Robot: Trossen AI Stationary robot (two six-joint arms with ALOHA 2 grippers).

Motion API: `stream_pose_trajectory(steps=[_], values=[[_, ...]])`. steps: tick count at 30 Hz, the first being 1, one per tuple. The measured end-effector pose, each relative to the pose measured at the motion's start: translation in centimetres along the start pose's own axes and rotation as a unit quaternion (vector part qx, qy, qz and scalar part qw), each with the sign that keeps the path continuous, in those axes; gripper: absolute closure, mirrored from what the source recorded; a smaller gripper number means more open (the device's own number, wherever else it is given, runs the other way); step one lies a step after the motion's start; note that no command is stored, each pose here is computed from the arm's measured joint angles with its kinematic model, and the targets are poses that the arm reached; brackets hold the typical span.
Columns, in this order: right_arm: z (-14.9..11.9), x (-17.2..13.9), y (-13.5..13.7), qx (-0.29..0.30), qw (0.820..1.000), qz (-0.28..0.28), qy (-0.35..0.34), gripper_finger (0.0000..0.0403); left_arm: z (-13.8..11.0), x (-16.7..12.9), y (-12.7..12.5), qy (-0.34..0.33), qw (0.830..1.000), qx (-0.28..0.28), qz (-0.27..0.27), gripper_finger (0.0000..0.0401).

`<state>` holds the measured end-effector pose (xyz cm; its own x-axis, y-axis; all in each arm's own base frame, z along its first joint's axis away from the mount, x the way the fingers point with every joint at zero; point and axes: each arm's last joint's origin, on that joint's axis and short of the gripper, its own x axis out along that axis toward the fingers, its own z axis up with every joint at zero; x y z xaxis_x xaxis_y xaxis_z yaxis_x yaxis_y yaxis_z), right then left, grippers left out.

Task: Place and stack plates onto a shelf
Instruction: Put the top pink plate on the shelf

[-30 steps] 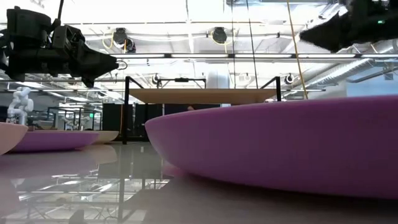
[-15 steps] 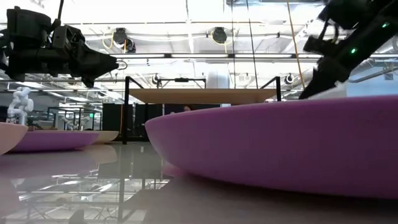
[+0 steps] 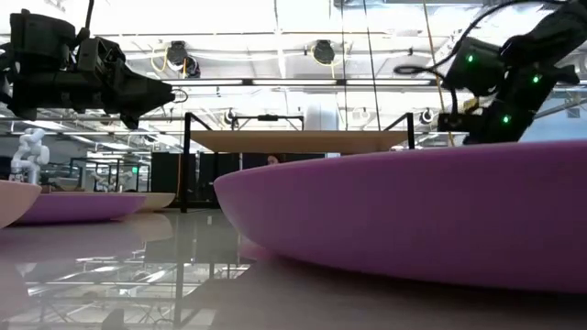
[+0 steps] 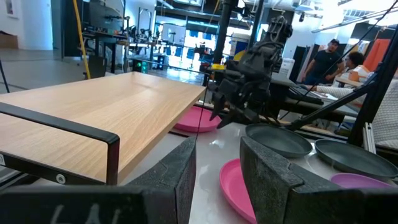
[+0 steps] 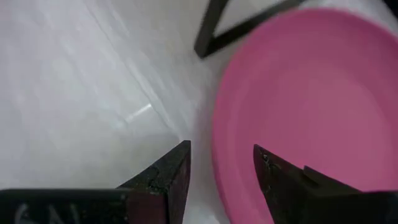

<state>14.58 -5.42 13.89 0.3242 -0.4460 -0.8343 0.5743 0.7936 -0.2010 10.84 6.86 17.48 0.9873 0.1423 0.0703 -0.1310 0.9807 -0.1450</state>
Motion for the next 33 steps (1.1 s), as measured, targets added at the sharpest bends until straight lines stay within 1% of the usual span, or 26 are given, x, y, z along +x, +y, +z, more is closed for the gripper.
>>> stream_pose_trajectory(steps=[7, 10, 13, 17, 18, 23, 26, 28, 31, 33], values=[[-1.2, 1.5, -0.6, 0.021, 1.000, -0.015, 0.012, 0.0248, 0.0, 0.0, 0.0, 0.000, 1.000, 0.000, 0.000, 0.0272], [-1.3, 1.7, -0.9, 0.027, 0.999, -0.018, 0.015, 0.0258, 0.0, 0.0, 0.0, 0.000, 1.000, 0.000, 0.000, 0.0272], [-1.4, 1.7, -0.9, 0.028, 0.999, -0.017, 0.017, 0.0295, 0.0, 0.0, 0.0, 0.000, 1.000, 0.000, 0.000, 0.0272], [-1.4, 1.7, -0.9, 0.027, 0.999, -0.010, 0.018, 0.0376, 0.0, 0.0, 0.0, 0.000, 1.000, 0.000, 0.000, 0.0272], [-1.4, 1.7, -0.9, 0.026, 0.999, -0.012, 0.018, 0.0387, 0.0, 0.0, 0.0, 0.000, 1.000, 0.000, 0.000, 0.0272], [-1.2, 1.4, -0.9, 0.043, 0.999, -0.006, 0.011, 0.0393, 0.0, 0.0, 0.0, 0.000, 1.000, 0.000, 0.000, 0.0272], [-0.3, 0.6, -1.1, 0.064, 0.998, -0.010, -0.019, 0.0398, 0.0, 0.0, 0.0, 0.000, 1.000, 0.000, 0.000, 0.0272], [0.5, -0.2, -1.4, 0.083, 0.995, -0.023, -0.050, 0.0400, 0.0, 0.0, 0.0, 0.000, 1.000, 0.000, 0.000, 0.0272], [1.6, -1.8, -1.9, 0.103, 0.988, -0.059, -0.102, 0.0402, 0.0, 0.0, 0.0, 0.000, 1.000, 0.000, 0.000, 0.0272], [2.6, -3.2, -2.4, 0.113, 0.978, -0.096, -0.144, 0.0402, 0.0, 0.0, 0.0, 0.000, 1.000, 0.000, 0.000, 0.0272]])
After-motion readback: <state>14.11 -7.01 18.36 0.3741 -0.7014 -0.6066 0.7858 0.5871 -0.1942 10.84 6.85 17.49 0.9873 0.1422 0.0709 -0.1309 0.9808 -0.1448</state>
